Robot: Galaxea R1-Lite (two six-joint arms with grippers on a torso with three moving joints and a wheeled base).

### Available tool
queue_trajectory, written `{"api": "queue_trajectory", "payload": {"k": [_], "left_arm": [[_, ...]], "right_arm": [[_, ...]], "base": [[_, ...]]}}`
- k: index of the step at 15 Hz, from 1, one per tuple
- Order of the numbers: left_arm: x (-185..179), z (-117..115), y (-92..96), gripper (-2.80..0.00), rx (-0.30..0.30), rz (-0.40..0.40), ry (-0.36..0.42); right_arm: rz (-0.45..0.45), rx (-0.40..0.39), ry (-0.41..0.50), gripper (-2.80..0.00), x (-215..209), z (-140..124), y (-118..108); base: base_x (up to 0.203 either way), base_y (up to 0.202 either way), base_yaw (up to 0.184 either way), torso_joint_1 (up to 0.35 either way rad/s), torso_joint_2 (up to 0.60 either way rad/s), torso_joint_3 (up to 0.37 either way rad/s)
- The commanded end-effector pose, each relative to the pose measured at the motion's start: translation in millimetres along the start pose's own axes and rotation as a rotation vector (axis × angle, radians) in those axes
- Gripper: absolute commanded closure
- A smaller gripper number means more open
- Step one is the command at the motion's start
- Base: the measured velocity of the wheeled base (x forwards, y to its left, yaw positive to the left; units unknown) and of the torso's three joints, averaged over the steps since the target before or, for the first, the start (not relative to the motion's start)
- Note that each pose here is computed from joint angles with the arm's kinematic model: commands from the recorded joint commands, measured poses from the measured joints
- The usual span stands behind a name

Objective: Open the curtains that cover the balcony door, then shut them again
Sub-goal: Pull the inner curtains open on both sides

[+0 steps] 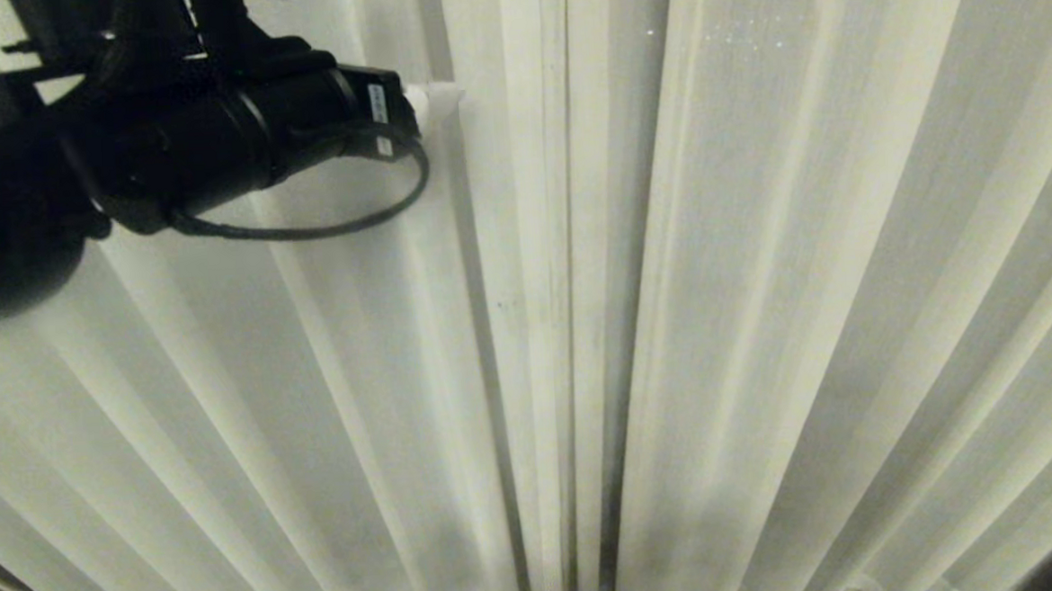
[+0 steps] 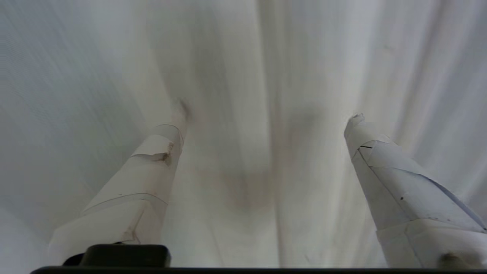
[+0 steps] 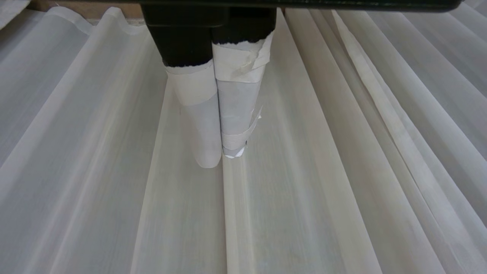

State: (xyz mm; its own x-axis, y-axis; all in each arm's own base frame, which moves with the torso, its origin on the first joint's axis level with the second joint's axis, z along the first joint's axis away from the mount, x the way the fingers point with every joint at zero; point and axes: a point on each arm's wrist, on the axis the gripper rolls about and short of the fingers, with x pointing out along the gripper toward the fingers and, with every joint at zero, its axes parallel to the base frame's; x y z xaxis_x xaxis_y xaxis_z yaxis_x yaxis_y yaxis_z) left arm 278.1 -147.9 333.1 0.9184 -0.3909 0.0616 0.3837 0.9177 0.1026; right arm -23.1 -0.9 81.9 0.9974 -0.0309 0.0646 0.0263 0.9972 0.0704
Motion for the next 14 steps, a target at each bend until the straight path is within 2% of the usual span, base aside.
{"api": "queue_trajectory", "payload": {"k": [1, 9, 11, 14], "left_arm": [[22.2, -6.8, -0.5, -2.80, 0.010, 0.024, 0.011], [70.2, 0.0, 0.1, -2.80, 0.045, 0.143, -0.050], [74.5, 2.6, -0.1, -2.80, 0.069, 0.153, -0.062], [79.3, 1.8, -0.6, -2.80, 0.071, 0.155, -0.066]], "right_arm": [[-0.001, 0.001, 0.000, 0.00, 0.1, 0.1, 0.0], [0.000, 0.001, 0.000, 0.00, 0.1, 0.1, 0.0], [0.000, 0.001, 0.000, 0.00, 0.1, 0.1, 0.0], [0.000, 0.001, 0.000, 0.00, 0.1, 0.1, 0.0]], "base": [[0.000, 0.000, 0.000, 0.000, 0.00, 0.000], [0.000, 0.000, 0.000, 0.000, 0.00, 0.000], [0.000, 0.000, 0.000, 0.000, 0.00, 0.000], [0.000, 0.000, 0.000, 0.000, 0.00, 0.000]]}}
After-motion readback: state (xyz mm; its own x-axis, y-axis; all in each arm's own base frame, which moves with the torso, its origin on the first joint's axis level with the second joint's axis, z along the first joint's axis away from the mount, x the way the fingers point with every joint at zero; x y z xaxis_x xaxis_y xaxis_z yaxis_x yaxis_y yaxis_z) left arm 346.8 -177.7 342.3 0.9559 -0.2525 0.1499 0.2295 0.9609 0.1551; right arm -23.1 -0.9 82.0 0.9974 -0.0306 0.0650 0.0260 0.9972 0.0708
